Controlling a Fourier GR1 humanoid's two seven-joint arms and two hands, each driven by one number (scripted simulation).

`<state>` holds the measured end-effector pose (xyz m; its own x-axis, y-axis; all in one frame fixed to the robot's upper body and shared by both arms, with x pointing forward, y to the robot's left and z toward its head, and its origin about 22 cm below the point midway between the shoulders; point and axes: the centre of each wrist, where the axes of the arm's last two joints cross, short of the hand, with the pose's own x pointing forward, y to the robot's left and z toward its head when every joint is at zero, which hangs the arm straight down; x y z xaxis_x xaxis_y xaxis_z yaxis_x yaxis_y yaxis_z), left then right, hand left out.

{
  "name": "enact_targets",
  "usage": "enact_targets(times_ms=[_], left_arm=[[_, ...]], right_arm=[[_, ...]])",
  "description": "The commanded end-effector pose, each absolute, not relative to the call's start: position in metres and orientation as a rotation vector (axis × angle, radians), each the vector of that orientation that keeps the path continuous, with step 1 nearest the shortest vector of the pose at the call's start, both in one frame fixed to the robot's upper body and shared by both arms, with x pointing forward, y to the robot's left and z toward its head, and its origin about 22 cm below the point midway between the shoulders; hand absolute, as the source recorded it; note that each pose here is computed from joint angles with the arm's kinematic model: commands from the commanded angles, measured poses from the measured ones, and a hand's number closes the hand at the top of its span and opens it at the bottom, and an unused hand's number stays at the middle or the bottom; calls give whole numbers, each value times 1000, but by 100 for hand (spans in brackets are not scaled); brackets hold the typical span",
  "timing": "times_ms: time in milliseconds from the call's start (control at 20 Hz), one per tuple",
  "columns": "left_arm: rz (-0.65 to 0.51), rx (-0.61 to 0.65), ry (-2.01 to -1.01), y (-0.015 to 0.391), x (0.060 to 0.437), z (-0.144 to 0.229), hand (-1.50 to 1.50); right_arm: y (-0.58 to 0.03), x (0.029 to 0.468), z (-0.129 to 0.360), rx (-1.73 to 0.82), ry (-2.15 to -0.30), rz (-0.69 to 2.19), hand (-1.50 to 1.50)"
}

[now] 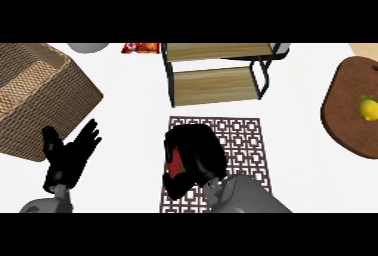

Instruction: Pick the tomato from the placemat and place it in the tiered shelf

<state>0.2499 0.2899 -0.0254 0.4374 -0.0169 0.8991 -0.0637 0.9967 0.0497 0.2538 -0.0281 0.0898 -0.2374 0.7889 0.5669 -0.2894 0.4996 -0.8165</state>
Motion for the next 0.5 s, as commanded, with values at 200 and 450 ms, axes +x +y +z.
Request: enact_targets(times_ms=[200, 450], left_arm=[[51, 91, -1098, 295, 247, -25, 0], [59, 98, -1112, 304, 245, -37, 0]], right_arm=[[-23, 224, 214, -629, -1685, 781, 150], [-23, 221, 260, -699, -1671, 730, 150]])
